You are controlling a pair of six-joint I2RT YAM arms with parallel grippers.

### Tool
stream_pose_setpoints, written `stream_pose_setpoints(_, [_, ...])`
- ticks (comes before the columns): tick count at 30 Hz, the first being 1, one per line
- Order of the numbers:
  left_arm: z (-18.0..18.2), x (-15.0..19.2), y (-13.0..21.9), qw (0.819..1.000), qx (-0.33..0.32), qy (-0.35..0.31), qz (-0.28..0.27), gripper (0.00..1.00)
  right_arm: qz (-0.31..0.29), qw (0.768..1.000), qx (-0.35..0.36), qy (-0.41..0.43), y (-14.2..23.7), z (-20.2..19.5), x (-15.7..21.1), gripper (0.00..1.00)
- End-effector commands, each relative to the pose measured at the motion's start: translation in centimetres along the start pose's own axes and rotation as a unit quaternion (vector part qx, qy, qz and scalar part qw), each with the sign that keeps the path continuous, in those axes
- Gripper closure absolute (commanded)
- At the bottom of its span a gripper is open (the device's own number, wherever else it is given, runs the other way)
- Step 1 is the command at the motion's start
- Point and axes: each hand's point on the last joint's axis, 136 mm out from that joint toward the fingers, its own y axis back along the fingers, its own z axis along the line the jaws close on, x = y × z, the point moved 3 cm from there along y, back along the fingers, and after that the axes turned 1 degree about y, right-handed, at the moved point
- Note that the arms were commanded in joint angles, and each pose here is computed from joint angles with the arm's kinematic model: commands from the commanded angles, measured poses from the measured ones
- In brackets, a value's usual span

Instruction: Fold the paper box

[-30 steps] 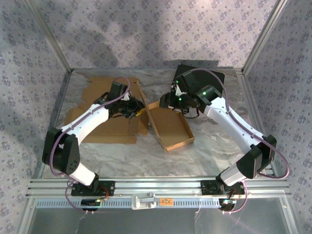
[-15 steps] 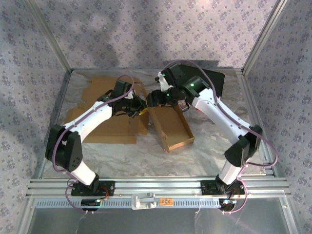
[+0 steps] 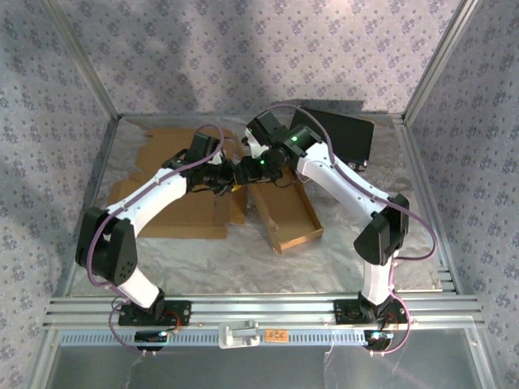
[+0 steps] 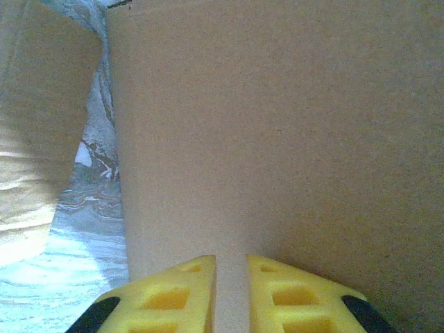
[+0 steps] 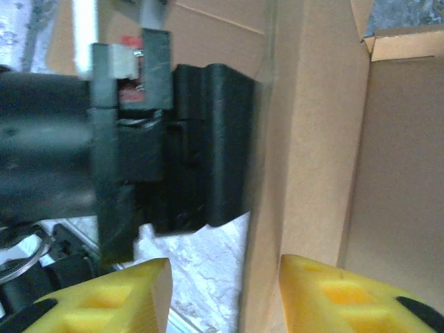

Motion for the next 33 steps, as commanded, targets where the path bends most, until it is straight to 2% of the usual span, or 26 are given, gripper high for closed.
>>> stream_pose_setpoints(1, [-1.2,-0.1,0.7,1.0,0.004,-0.02,-0.006,0.81,-0.019,1.0,0.009,-0.01,0.5,0.3,-0.8,0.63])
stream_pose_setpoints(6, [-1.5,-0.2,2.5,0.999,-0.015,-0.041,-0.027,0.76,-0.049,0.998,0.022,-0.033,1.2,0.4,-1.7,0.84])
stream_pose_setpoints(11, [-1.3,0.0,5.0,0.996,-0.043,-0.062,-0.057,0.7,-0.09,0.991,0.048,-0.087,3.0,0.3,-2.7,1.0])
stream_pose_setpoints(21, [0.0,0.6,12.0,0.98,-0.091,-0.099,-0.146,0.66,-0.197,0.943,0.102,-0.248,7.3,-0.7,-3.2,1.0])
stream_pose_setpoints(25, [0.8,1.0,13.8,0.974,-0.105,-0.109,-0.169,0.66,-0.247,0.915,0.143,-0.286,9.2,-0.7,-2.9,1.0])
stream_pose_setpoints(29, [1.7,1.4,15.2,0.971,-0.114,-0.111,-0.176,0.66,-0.271,0.882,0.181,-0.339,10.5,-1.4,-1.8,1.0])
stream_pose_setpoints(33, [1.7,2.0,15.9,0.973,-0.107,-0.116,-0.171,0.66,-0.283,0.813,0.222,-0.457,10.9,-3.4,0.5,1.0])
